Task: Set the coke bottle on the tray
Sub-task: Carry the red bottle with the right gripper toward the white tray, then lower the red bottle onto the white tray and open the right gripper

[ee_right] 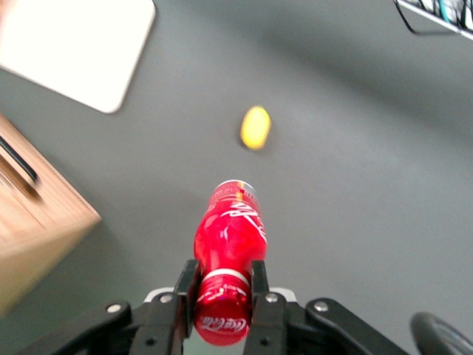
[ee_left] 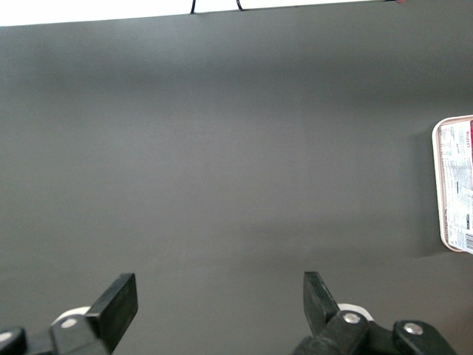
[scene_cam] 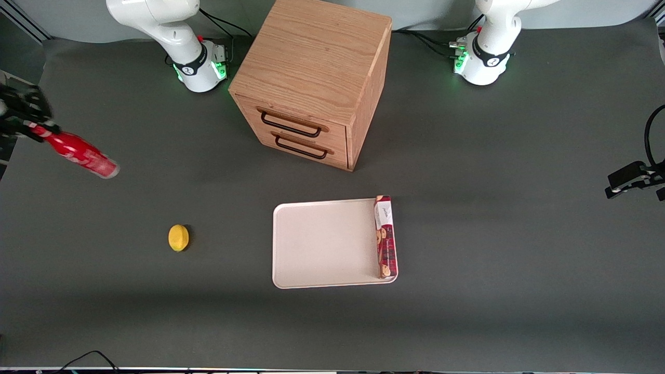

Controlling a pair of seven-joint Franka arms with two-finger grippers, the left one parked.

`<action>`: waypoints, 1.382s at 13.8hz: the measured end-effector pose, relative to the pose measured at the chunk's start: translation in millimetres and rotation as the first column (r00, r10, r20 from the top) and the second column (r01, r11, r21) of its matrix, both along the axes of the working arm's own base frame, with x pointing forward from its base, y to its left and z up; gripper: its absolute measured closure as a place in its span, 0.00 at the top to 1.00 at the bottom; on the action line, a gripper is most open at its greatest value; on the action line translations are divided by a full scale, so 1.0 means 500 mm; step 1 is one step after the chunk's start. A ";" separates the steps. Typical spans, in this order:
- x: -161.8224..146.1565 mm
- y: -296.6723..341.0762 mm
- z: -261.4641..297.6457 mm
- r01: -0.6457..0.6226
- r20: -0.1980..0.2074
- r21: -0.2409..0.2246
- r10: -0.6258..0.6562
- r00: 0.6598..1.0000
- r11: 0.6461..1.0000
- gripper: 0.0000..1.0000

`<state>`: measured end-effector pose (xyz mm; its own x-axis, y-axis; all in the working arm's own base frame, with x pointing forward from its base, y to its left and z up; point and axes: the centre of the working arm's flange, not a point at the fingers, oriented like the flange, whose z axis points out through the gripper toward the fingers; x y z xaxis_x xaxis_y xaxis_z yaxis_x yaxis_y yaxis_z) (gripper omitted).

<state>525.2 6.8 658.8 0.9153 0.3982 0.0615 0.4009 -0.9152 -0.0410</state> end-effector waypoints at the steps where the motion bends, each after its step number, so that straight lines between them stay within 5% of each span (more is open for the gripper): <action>1: 0.025 0.086 -0.002 0.029 -0.003 0.010 -0.029 1.000 1.000 0.32; 4: 0.096 0.310 -0.060 0.125 -0.059 0.033 -0.123 0.991 0.992 0.32; 7: 0.172 0.470 -0.205 0.294 -0.145 0.030 -0.287 0.947 0.955 0.32; 12: 0.202 0.659 -0.448 0.434 -0.107 -0.089 -0.442 0.890 0.896 0.32; 19: 0.209 0.732 -0.615 0.508 -0.059 -0.128 -0.518 0.854 0.852 0.32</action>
<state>629.9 373.0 351.4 0.9906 -0.1297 -0.0441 -0.1274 -0.9905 0.0524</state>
